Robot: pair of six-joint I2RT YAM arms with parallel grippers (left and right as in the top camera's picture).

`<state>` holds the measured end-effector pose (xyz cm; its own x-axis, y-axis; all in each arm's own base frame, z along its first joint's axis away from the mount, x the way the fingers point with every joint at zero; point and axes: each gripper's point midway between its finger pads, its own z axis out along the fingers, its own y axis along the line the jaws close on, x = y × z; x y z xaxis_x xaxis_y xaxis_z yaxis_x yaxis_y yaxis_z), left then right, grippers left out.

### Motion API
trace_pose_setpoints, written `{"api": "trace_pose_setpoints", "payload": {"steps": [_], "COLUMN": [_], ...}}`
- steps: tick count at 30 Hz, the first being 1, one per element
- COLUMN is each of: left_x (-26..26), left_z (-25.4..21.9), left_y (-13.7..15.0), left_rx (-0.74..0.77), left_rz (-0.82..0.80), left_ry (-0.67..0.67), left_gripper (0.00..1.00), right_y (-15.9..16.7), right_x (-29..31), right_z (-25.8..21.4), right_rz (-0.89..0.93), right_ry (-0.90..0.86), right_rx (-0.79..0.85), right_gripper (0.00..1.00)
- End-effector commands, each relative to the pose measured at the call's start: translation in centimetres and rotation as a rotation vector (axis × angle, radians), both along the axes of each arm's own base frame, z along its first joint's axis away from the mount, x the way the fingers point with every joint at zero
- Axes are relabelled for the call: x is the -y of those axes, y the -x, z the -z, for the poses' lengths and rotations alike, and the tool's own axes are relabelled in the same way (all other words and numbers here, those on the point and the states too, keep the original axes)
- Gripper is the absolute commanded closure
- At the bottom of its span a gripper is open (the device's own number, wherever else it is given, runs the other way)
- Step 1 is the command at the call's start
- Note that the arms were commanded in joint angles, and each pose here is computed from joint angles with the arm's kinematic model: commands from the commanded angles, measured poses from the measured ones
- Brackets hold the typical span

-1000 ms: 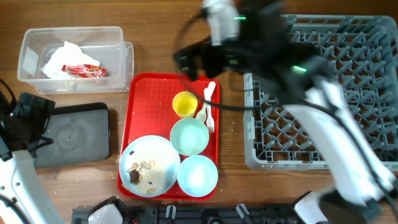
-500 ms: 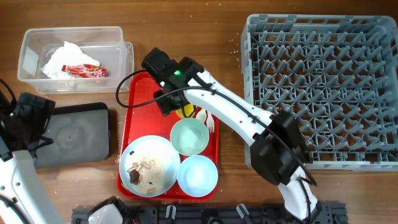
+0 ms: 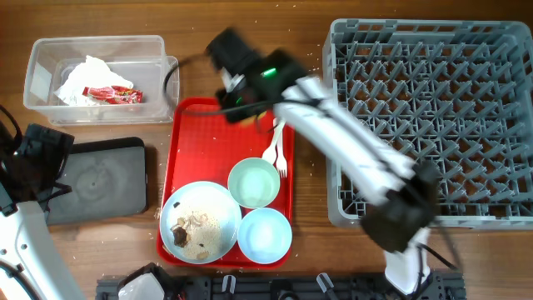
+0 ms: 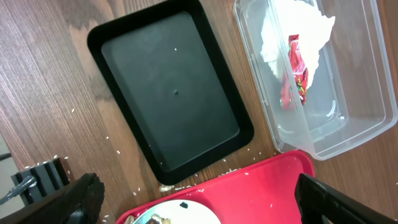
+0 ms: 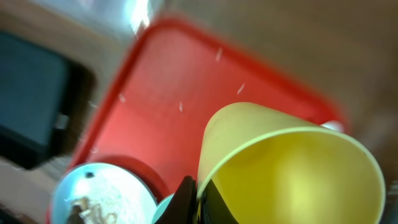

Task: Sort waste into correct bins and load items into the dishwasher rack
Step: 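Carry the yellow cup to the dish rack and set it down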

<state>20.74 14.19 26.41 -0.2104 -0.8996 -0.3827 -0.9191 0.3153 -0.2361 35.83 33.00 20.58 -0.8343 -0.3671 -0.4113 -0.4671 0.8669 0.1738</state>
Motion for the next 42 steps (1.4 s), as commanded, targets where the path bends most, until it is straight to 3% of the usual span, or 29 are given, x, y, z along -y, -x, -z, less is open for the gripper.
{"api": "trace_pose_setpoints", "payload": {"steps": [1,3,5,8,11,14,18,25,30,36,42], "left_x": [-0.2,-0.2,-0.2,-0.2,-0.2,-0.2,-0.2,-0.2,-0.2,-0.2,-0.2], "left_z": [0.0,0.0,0.0,0.0,0.0,0.0,0.0,0.0,0.0,0.0,0.0], "left_y": [0.1,0.1,0.1,0.1,0.1,0.1,0.1,0.1,0.1,0.1,0.1], "left_rx": [-0.002,-0.002,-0.002,-0.002,-0.002,-0.002,-0.002,-0.002,-0.002,-0.002,-0.002], "left_rz": [-0.014,-0.014,-0.014,-0.014,-0.014,-0.014,-0.014,-0.014,-0.014,-0.014,-0.014], "left_ry": [-0.003,-0.003,-0.003,-0.003,-0.003,-0.003,-0.003,-0.003,-0.003,-0.003,-0.003], "left_gripper": [0.00,0.00,0.00,0.00,0.00,0.00,0.00,0.00,0.00,0.00,0.00], "right_y": [-3.5,-4.0,-4.4,-5.8,-8.9,-11.6,-12.6,-11.4,-11.2,-10.3,-8.9], "right_x": [12.1,18.5,23.6,27.6,30.2,31.2,33.4,35.5,34.1,33.9,37.8], "right_z": [-11.2,-11.6,-11.4,-9.8,-5.8,0.6,5.5,8.1,6.0,10.0,13.0], "right_rz": [0.123,0.094,0.015,-0.009,0.058,0.165,0.300,0.396,0.329,0.369,0.576], "right_ry": [-0.105,-0.228,-0.492,-0.761,-0.944,-1.005,-0.957,-0.924,-1.077,-0.847,-0.656], "right_rx": [0.196,0.121,0.074,0.082,0.016,-0.129,-0.230,-0.306,-0.283,-0.363,-0.474], "right_gripper": [0.96,0.96,0.96,0.96,0.96,0.96,0.96,0.96,0.96,0.96,0.95]}}
